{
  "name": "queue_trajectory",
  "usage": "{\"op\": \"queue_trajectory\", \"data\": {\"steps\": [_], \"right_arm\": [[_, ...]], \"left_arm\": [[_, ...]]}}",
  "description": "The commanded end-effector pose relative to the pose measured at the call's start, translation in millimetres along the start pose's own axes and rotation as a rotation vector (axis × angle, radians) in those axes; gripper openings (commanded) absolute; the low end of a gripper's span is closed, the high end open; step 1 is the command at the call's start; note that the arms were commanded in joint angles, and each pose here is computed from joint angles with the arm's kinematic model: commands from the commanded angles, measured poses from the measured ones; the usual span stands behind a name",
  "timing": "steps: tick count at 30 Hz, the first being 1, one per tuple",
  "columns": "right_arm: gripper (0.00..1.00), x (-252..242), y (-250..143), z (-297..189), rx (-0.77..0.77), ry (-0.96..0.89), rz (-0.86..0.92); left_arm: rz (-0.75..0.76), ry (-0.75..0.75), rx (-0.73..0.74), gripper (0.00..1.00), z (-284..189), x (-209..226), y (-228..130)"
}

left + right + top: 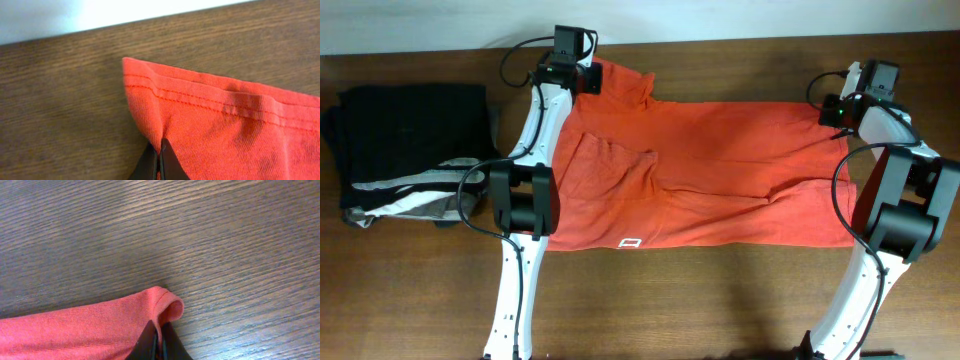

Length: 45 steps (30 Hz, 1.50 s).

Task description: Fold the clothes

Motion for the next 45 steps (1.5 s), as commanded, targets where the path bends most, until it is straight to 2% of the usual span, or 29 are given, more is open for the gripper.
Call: {"op": "queue_trajectory", "data": {"steps": [1,7,20,26,34,39,45], "right_arm": [[0.04,0,-11,4,0.036,-0.002,-0.025],[0.04,10,5,-24,0.007,0.046,-0.028],[0.04,15,12,-88,0.052,0.045,-0.053],[0.04,18,9,-122,0.088,0.068,-0.091],[0.04,16,-11,-148,0.203,0.052,-0.077],[0.04,4,-22,-158,0.275,0.031,-0.028],[0.04,-18,-30,-174,0.331,0.014,0.075]], "left_arm": [[0.005,0.007,0.01,0.0,-11,4,5],[0.002,0.019,-0.023,0.0,-50,13,31],[0.001,-0.008,0.045,0.0,-120,12,45],[-0.003,-0.039,0.126,0.0,-149,8,37],[-0.055,-0.068,0.309,0.0,-175,8,6],[-0.063,-0.081,0.379,0.0,-190,8,-5],[-0.126,-0.066,0.39,0.0,-217,17,-5]]}}
Point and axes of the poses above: each gripper's point midway between its finger pads, its own z axis out along the fingers, its own x axis along the line the jaws close on, y = z × x, the point moved 6 cm from there along -z, back along the fingers, and after that the axes turned 13 degrees about z, right-handed, at the moved point
